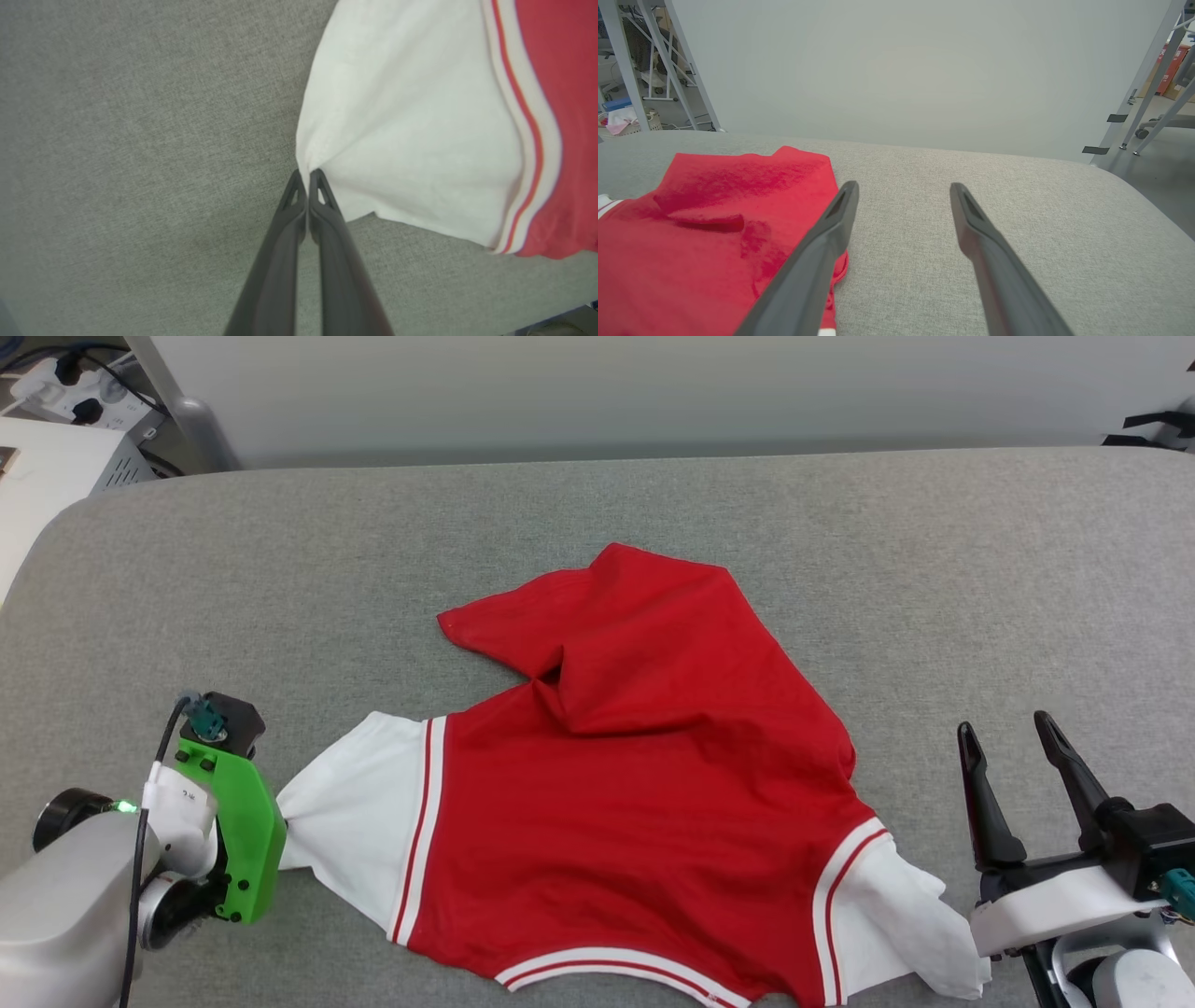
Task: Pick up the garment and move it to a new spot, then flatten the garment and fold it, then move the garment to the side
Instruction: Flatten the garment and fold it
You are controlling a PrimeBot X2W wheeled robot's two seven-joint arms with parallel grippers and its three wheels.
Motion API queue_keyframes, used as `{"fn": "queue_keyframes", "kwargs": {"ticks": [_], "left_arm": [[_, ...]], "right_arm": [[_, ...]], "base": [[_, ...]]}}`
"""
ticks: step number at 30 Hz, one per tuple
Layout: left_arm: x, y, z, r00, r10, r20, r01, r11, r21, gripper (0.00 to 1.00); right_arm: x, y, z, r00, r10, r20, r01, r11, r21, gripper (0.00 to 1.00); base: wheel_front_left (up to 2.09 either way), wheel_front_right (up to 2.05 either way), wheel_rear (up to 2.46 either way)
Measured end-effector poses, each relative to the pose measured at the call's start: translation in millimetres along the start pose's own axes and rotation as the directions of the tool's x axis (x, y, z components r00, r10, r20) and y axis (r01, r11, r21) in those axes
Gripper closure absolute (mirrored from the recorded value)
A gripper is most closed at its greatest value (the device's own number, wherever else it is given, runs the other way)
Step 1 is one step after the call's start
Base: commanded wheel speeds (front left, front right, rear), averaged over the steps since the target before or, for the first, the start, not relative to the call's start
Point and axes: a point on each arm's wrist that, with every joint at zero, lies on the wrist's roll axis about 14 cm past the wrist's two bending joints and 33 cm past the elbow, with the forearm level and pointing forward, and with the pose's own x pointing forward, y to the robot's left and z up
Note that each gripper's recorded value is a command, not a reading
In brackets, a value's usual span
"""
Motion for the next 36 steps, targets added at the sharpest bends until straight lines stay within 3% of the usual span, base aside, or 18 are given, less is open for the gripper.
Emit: {"fn": "queue_keyframes", "kwargs": {"ticks": [1, 2, 6, 8, 13, 16, 19, 21, 25, 28, 29, 31, 36], "left_arm": [[0.9, -0.4, -1.4, 1.0, 0.004, 0.008, -0.004, 1.0, -0.007, 0.7], [1.6, -1.9, -0.5, 1.0, 0.007, 0.028, -0.006, 1.0, -0.013, 0.0], [0.4, -10.0, 20.9, 0.985, 0.02, 0.172, -0.016, 1.0, -0.024, 0.0], [-6.8, -10.0, 42.1, 0.954, 0.049, 0.297, -0.043, 0.999, -0.026, 0.0], [-41.7, -8.6, 90.0, 0.789, 0.13, 0.601, -0.112, 0.991, -0.067, 0.0], [-63.3, -6.7, 101.1, 0.68, 0.19, 0.708, -0.147, 0.982, -0.122, 0.0], [-79.0, -4.9, 100.6, 0.615, 0.25, 0.748, -0.172, 0.968, -0.182, 0.0], [-87.4, -5.8, 97.9, 0.584, 0.281, 0.761, -0.196, 0.959, -0.204, 0.0], [-115.6, -7.8, 104.9, 0.469, 0.35, 0.811, -0.236, 0.934, -0.267, 0.0], [-122.3, -12.0, 95.5, 0.431, 0.385, 0.816, -0.258, 0.919, -0.297, 0.0], [-124.2, -14.0, 86.0, 0.41, 0.403, 0.818, -0.296, 0.907, -0.299, 0.0], [-126.8, -14.0, 83.6, 0.39, 0.416, 0.822, -0.319, 0.898, -0.303, 0.0], [-122.4, -14.7, 76.4, 0.381, 0.448, 0.809, -0.316, 0.885, -0.342, 0.0]], "right_arm": [[-1.2, -0.1, -1.8, 1.0, -0.001, -0.006, 0.001, 1.0, 0.001, 0.0], [-2.3, -0.2, -3.0, 1.0, -0.001, -0.01, 0.001, 1.0, 0.001, 0.0], [-3.5, -1.2, -0.2, 1.0, -0.001, -0.004, 0.001, 1.0, -0.004, 0.0], [-3.7, -4.0, 4.7, 1.0, -0.001, 0.008, 0.001, 1.0, -0.014, 0.0], [0.6, -10.0, 25.9, 0.998, 0.024, 0.054, -0.02, 0.998, -0.062, 0.0], [12.9, -9.5, 49.3, 0.993, 0.06, 0.098, -0.05, 0.994, -0.101, 0.0], [27.7, -4.0, 72.9, 0.985, 0.11, 0.13, -0.091, 0.986, -0.139, 0.0], [36.1, 2.7, 76.5, 0.984, 0.152, 0.095, -0.135, 0.977, -0.167, 0.0], [49.0, 21.9, 66.7, 0.968, 0.244, -0.061, -0.252, 0.947, -0.202, 0.0], [51.9, 36.3, 47.0, 0.926, 0.307, -0.219, -0.348, 0.92, -0.179, 0.0], [53.1, 49.0, 32.0, 0.866, 0.366, -0.34, -0.43, 0.893, -0.133, 0.0], [49.8, 54.4, 13.2, 0.8, 0.39, -0.456, -0.484, 0.869, -0.106, 0.0], [38.2, 54.2, -32.4, 0.626, 0.381, -0.681, -0.545, 0.838, -0.031, 0.0]], "base": [[0.0, 0.0, 0.0], [0.0, 0.0, 0.0], [0.0, 0.0, 0.0], [0.0, 0.0, 0.0], [0.0, 0.0, 0.0], [0.0, 0.0, 0.0], [0.0, 0.0, 0.0], [0.0, 0.0, 0.0], [0.0, 0.0, 0.0], [0.0, 0.0, 0.0], [0.0, 0.0, 0.0], [0.0, 0.0, 0.0], [0.0, 0.0, 0.0]]}}
